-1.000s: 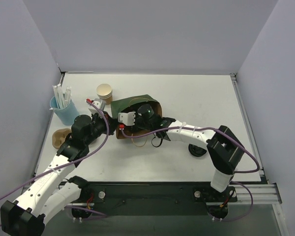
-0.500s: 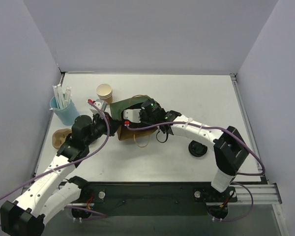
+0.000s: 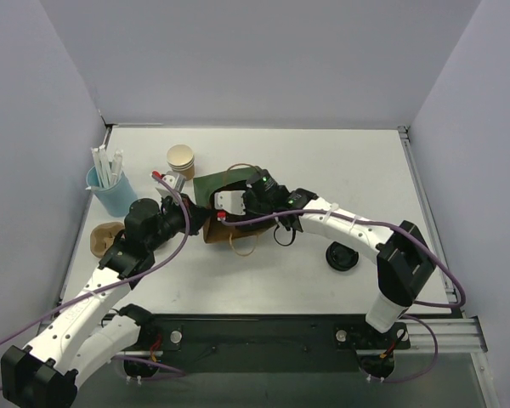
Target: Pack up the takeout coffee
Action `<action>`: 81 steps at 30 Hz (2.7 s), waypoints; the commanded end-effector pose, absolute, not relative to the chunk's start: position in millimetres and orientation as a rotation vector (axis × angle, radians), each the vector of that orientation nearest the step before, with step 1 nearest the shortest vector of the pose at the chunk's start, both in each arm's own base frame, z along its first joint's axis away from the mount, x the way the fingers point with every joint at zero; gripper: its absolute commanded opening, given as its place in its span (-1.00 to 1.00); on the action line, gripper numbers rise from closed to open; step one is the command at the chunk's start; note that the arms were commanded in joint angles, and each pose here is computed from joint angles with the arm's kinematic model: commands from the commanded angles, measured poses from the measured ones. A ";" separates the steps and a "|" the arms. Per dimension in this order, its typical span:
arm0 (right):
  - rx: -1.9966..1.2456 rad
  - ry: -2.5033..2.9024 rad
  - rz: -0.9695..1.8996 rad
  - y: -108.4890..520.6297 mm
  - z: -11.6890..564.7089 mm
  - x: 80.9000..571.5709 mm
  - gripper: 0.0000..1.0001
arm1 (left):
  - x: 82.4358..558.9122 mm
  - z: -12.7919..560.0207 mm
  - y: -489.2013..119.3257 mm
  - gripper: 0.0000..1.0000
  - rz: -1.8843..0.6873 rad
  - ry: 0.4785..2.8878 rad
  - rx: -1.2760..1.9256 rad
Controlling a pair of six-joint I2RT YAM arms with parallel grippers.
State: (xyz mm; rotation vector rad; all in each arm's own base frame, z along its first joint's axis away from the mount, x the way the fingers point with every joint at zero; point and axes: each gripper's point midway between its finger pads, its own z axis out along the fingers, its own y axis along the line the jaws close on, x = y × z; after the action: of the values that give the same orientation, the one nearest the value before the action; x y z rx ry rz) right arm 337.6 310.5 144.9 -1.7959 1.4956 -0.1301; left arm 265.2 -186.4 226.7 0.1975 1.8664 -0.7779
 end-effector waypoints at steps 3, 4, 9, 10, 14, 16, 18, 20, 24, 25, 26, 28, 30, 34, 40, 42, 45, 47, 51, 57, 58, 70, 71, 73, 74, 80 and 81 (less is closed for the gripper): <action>-1.676 1.447 -0.137 329.2 154.3 346.5 -0.55 | 265.5 247.3 -194.9 -1.00 -0.855 1.795 0.176; -1.671 1.446 -0.138 330.2 153.1 347.6 -0.56 | 265.1 247.4 -194.9 -1.00 -0.857 1.796 0.173; -1.638 1.448 -0.191 327.1 142.5 353.5 -0.56 | 264.1 247.2 -193.2 -1.00 -0.851 1.800 0.168; -1.641 1.443 -0.198 326.5 141.6 353.8 -0.56 | 264.4 247.5 -193.4 -1.00 -0.851 1.800 0.168; -1.643 1.428 -0.246 320.5 134.8 354.8 -0.57 | 265.0 248.3 -192.9 -1.00 -0.848 1.799 0.163; -1.647 1.429 -0.250 318.9 132.9 354.8 -0.57 | 265.4 248.0 -192.9 -1.00 -0.844 1.801 0.167; -1.649 1.427 -0.255 319.0 132.0 354.7 -0.57 | 265.6 246.9 -192.4 -1.00 -0.840 1.804 0.166; -1.629 1.419 -0.266 319.5 138.7 357.5 -0.57 | 265.6 246.6 -192.0 -1.00 -0.839 1.804 0.165; -1.604 1.406 -0.287 318.5 150.2 362.1 -0.58 | 265.7 244.2 -192.0 -1.00 -0.836 1.808 0.167; -1.597 1.405 -0.299 316.3 153.4 363.9 -0.57 | 266.3 245.8 -191.9 -1.00 -0.833 1.804 0.169; -1.598 1.400 -0.308 315.4 155.2 365.1 -0.58 | 266.2 244.3 -192.0 -1.00 -0.832 1.808 0.171; -1.590 1.396 -0.314 313.2 159.5 367.1 -0.57 | 266.6 245.7 -191.9 -1.00 -0.830 1.805 0.171; -1.582 1.397 -0.323 310.3 162.9 369.3 -0.58 | 266.7 246.4 -191.9 -1.00 -0.830 1.803 0.173; -1.581 1.391 -0.334 308.2 165.2 372.7 -0.58 | 266.6 246.1 -191.5 -1.00 -0.827 1.802 0.173; -1.574 1.399 -0.346 307.6 161.1 382.9 -0.59 | 266.2 247.1 -191.4 -1.00 -0.829 1.800 0.172; -1.566 1.401 -0.350 307.4 162.4 386.8 -0.59 | 266.0 247.1 -191.6 -1.00 -0.830 1.800 0.173; -1.564 1.395 -0.334 310.5 163.4 389.0 -0.58 | 266.0 247.1 -191.6 -1.00 -0.830 1.800 0.173; -1.572 1.393 -0.321 312.7 161.3 387.6 -0.59 | 266.4 248.1 -191.8 -1.00 -0.832 1.798 0.172; -1.575 1.390 -0.297 316.0 158.3 387.0 -0.58 | 267.4 246.7 -191.4 -1.00 -0.827 1.803 0.170; -1.573 1.398 -0.267 320.4 155.0 386.3 -0.58 | 266.2 246.6 -191.7 -1.00 -0.831 1.802 0.172; -1.572 1.401 -0.264 320.3 155.0 385.8 -0.57 | 266.3 245.9 -191.4 -1.00 -0.828 1.803 0.172; -1.576 1.411 -0.221 324.2 153.1 383.0 -0.57 | 265.4 243.5 -190.9 -1.00 -0.827 1.806 0.173; -1.580 1.414 -0.217 324.1 152.0 382.2 -0.57 | 265.9 244.2 -190.5 -1.00 -0.824 1.804 0.171; -1.576 1.416 -0.219 323.3 154.0 382.1 -0.57 | 265.9 243.5 -190.2 -1.00 -0.823 1.805 0.172; -1.573 1.416 -0.216 323.6 155.0 381.9 -0.57 | 265.5 242.7 -190.6 -1.00 -0.824 1.807 0.173; -1.582 1.432 -0.203 322.4 149.9 380.4 -0.57 | 265.3 242.4 -190.4 -1.00 -0.823 1.806 0.174; -1.586 1.438 -0.204 322.6 147.4 380.9 -0.57 | 265.2 243.6 -190.4 -1.00 -0.823 1.803 0.175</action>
State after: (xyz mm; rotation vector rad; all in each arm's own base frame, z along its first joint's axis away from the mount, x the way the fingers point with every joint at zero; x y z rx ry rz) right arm 373.7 313.6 130.4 -1.6321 1.4507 -0.2420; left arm 264.9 -187.8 227.1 0.1596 1.8689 -0.8071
